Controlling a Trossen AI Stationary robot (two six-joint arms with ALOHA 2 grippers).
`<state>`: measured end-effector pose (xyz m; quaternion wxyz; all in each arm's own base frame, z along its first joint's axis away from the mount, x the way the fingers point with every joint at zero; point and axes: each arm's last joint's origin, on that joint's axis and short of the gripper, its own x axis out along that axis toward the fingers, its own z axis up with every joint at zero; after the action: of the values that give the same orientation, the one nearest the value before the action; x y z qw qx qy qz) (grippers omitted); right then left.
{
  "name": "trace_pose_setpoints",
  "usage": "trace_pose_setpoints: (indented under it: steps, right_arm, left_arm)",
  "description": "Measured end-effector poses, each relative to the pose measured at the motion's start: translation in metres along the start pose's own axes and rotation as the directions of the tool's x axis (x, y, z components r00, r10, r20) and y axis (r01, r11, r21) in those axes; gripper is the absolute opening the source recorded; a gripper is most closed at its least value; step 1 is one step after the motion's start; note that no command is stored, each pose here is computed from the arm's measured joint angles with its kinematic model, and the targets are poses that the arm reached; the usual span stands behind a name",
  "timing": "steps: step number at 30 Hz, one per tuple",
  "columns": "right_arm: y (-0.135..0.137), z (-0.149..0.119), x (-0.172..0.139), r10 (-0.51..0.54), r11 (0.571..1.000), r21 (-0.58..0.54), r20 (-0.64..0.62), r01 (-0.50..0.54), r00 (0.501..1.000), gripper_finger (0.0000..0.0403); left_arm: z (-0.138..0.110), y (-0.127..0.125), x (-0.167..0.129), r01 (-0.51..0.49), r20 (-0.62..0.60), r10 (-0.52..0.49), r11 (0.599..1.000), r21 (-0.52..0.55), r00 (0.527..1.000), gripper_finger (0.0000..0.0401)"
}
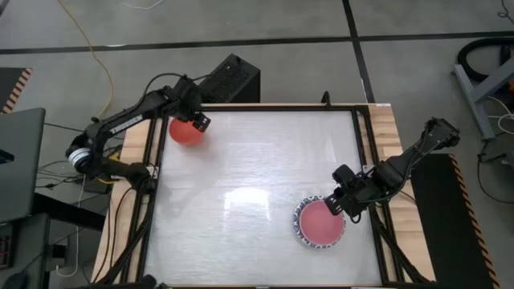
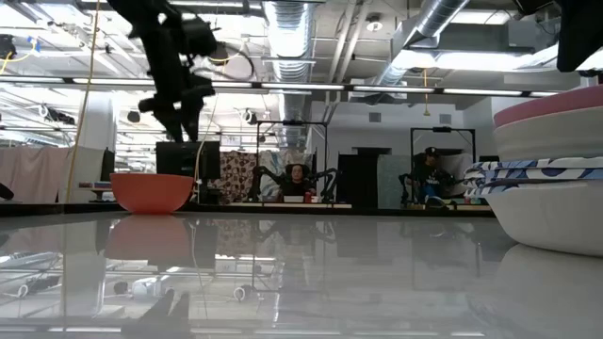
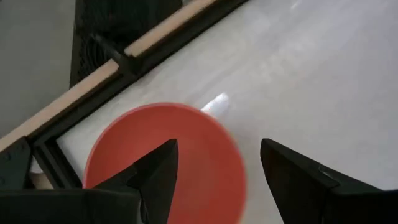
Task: Nest bowls inside each other by size order
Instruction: Stack the orange bowl on top of the pink bowl
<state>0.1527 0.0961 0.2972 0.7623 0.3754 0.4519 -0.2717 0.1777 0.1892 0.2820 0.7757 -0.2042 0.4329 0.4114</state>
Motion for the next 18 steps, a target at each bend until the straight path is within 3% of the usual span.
trace_pose_setpoints:
  steps: [9,18]
  right_arm:
    - [0.0,0.0,0.0,0.003,1.0,0.002,0.0,-0.003,1.0,0.0026]
    - [0.001,0.0,0.0,0.005,1.0,0.003,-0.001,-0.005,1.0,0.0026]
  left_arm:
    - [-0.004,0.001,0.054,-0.064,-0.207,0.097,0.985,0.162,0.974,0.0219]
    - [0.009,0.004,0.044,-0.145,-0.168,0.195,0.951,0.274,0.966,0.0219]
